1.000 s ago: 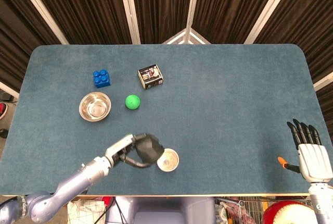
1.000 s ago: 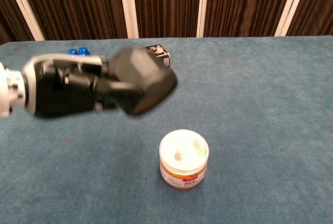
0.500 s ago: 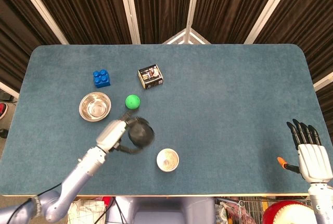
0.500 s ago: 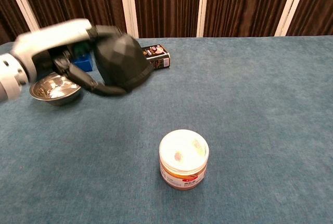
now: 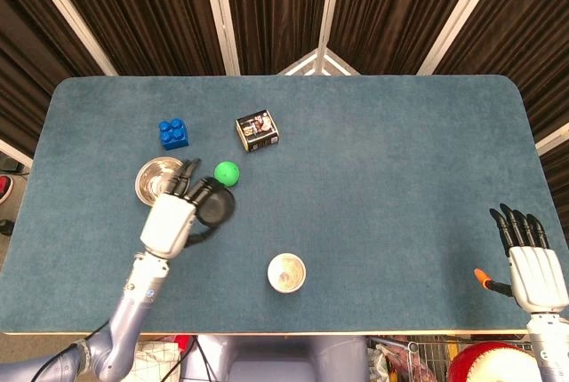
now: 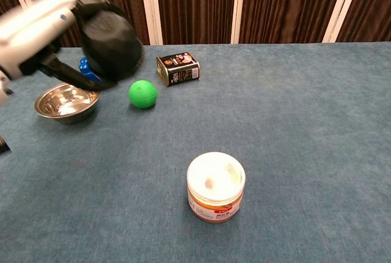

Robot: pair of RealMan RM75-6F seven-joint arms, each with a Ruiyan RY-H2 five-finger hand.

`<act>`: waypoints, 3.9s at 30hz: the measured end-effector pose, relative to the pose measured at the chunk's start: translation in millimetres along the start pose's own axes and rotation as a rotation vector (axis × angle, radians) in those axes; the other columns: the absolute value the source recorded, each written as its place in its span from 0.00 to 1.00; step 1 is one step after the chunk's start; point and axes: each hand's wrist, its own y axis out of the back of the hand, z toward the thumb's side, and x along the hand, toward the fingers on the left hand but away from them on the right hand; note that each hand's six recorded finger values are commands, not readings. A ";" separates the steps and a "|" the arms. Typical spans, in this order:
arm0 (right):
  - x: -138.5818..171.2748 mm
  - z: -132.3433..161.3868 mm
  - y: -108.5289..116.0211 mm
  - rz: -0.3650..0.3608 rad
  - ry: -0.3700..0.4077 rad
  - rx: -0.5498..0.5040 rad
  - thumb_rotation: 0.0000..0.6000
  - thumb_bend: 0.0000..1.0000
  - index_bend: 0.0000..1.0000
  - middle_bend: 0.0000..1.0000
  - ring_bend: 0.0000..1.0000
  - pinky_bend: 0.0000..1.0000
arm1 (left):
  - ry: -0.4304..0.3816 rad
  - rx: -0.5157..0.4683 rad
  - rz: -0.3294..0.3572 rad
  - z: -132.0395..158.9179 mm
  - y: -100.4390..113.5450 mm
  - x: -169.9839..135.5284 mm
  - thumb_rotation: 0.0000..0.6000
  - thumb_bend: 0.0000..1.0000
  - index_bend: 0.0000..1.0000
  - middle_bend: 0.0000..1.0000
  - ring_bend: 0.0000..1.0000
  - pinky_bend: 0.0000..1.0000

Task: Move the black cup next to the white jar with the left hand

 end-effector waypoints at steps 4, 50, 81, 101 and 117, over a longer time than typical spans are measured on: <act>1.1 -0.5 1.8 -0.005 -0.001 0.000 1.00 0.18 0.03 0.00 0.02 0.01 | 0.076 -0.376 -0.207 12.7 -15.7 -3.5 1.00 0.46 0.44 0.46 0.00 0.00; -3.2 3.1 -5.0 -0.033 0.032 0.016 1.00 0.19 0.03 0.00 0.02 0.00 | 0.100 0.044 -0.136 -35.9 -38.3 -0.9 1.00 0.46 0.45 0.46 0.00 0.00; -3.0 4.3 -9.6 -0.027 0.030 0.012 1.00 0.18 0.03 0.00 0.02 0.00 | 0.245 -0.068 -0.275 -75.2 -93.3 14.8 1.00 0.45 0.43 0.43 0.00 0.00; -4.1 4.0 -7.4 -0.022 0.031 0.000 1.00 0.18 0.03 0.00 0.02 0.00 | 0.225 -0.061 -0.300 -69.1 -106.4 10.8 1.00 0.41 0.36 0.23 0.00 0.00; -4.0 4.2 -10.0 -0.009 0.017 0.011 1.00 0.19 0.03 0.00 0.02 0.00 | 0.188 -0.039 -0.346 -61.0 -104.1 7.2 1.00 0.38 0.28 0.11 0.00 0.00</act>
